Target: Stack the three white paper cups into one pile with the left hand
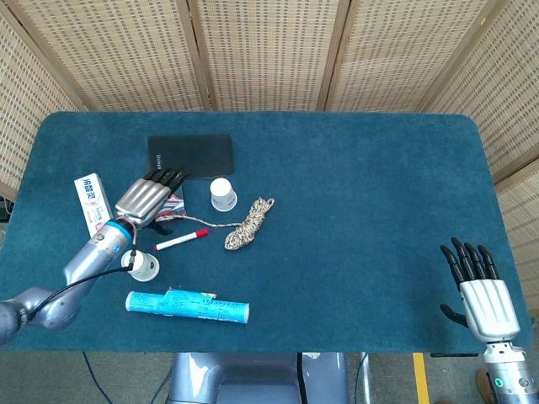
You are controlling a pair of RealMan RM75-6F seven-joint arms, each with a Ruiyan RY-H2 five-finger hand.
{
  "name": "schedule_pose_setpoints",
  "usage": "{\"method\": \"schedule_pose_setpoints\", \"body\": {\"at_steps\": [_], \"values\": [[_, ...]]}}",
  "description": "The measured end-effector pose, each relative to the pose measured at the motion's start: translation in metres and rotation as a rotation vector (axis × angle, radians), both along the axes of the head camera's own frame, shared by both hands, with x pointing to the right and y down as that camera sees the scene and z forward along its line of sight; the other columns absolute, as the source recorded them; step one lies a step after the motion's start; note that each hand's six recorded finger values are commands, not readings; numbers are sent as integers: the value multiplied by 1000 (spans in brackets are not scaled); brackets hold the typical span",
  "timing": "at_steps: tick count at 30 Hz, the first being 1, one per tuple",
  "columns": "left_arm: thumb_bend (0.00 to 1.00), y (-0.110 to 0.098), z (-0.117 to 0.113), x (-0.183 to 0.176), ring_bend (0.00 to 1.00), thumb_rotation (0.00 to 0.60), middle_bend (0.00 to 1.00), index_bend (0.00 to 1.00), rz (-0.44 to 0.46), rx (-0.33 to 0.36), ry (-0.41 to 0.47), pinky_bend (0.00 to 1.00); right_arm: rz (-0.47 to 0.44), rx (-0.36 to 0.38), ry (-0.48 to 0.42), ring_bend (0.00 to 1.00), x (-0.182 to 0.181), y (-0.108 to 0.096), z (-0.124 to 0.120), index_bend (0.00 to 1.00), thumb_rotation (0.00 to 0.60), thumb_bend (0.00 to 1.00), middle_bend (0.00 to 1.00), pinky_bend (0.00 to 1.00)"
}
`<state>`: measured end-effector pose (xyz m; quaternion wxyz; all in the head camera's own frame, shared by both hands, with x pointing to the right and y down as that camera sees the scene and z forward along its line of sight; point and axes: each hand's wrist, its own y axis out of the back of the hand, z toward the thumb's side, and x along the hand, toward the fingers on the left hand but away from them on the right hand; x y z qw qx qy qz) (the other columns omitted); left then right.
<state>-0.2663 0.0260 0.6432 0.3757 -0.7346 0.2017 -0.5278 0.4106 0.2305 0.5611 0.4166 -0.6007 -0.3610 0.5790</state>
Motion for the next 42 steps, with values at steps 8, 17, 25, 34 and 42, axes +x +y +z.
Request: {"method": "schedule_pose_setpoints", "body": {"at_steps": [8, 17, 25, 34, 42], "values": [[1, -38, 40, 47, 7, 600, 0, 76, -40, 34, -30, 115, 60, 3, 8, 0, 16, -11, 1, 0, 600, 0, 0, 0], [96, -61, 75, 81, 45, 600, 50, 148, -43, 10, -93, 133, 120, -1, 36, 0, 33, -17, 6, 0, 600, 0, 0, 0], [207, -59, 103, 101, 174, 600, 170, 288, -62, -50, -95, 252, 145, -8, 44, 0, 40, -20, 10, 0, 600, 0, 0, 0], [304, -59, 103, 111, 440, 600, 466, 597, -57, -11, -74, 416, 151, -7, 38, 0, 42, -20, 9, 0, 600, 0, 0, 0], [294, -60, 90, 107, 440, 600, 463, 575, -48, 2, -63, 415, 145, -4, 31, 0, 40, -19, 6, 0, 600, 0, 0, 0]]}}
